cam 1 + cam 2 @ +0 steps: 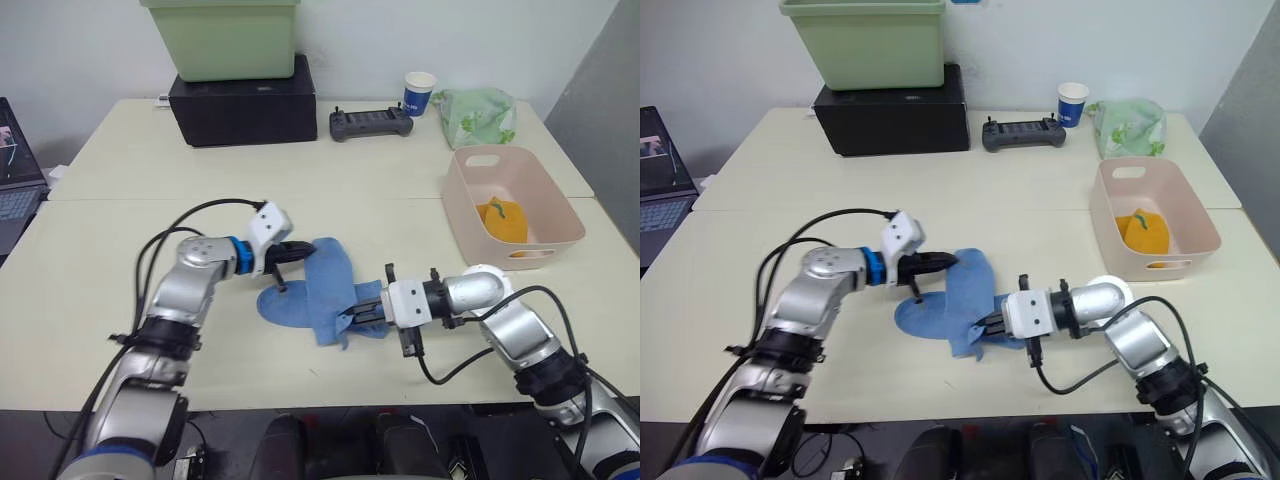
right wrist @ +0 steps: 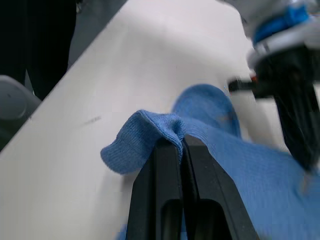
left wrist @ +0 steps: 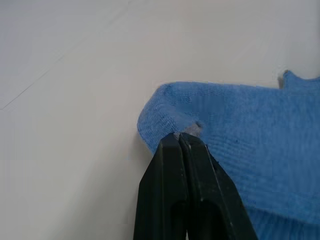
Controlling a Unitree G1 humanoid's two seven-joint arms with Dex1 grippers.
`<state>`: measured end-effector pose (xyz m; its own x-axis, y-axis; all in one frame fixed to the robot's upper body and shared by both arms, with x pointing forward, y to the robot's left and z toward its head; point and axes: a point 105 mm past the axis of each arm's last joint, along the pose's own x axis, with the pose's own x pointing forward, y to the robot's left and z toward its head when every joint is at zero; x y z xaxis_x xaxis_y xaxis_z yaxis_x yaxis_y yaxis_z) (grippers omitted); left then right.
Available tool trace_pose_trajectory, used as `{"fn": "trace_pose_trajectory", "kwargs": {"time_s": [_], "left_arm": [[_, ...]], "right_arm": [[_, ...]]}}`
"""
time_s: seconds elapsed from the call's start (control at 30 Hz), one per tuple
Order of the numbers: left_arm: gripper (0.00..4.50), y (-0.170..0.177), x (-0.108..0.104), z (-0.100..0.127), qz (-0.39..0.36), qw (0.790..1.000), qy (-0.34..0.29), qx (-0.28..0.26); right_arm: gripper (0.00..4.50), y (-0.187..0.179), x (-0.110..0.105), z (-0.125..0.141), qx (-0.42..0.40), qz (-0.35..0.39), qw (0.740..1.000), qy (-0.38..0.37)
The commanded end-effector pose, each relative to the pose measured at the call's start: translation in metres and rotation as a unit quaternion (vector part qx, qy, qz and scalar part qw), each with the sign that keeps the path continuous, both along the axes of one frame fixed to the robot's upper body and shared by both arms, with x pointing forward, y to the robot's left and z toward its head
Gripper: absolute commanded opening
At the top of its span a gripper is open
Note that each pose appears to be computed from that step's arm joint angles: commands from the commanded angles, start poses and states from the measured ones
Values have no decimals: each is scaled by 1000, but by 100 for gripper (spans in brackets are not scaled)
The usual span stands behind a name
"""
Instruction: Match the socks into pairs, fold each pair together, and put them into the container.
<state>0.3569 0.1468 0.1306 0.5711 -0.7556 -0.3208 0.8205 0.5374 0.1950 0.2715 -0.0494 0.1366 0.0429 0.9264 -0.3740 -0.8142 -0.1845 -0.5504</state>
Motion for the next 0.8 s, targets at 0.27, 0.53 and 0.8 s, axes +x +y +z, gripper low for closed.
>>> {"fn": "trace_pose_trajectory", "kwargs": {"time_s": [0.27, 0.53, 0.8], "left_arm": [[18, 0, -35, -9, 52, 997, 32, -51], [238, 27, -33, 4, 92, 994, 13, -60], [299, 14, -6, 11, 28, 999, -15, -13]], "right_arm": [[70, -13, 21, -6, -5, -2, 1000, 11], [300, -77, 16, 1, -14, -141, 988, 53], [300, -68, -9, 1, 134, -309, 910, 241]]}}
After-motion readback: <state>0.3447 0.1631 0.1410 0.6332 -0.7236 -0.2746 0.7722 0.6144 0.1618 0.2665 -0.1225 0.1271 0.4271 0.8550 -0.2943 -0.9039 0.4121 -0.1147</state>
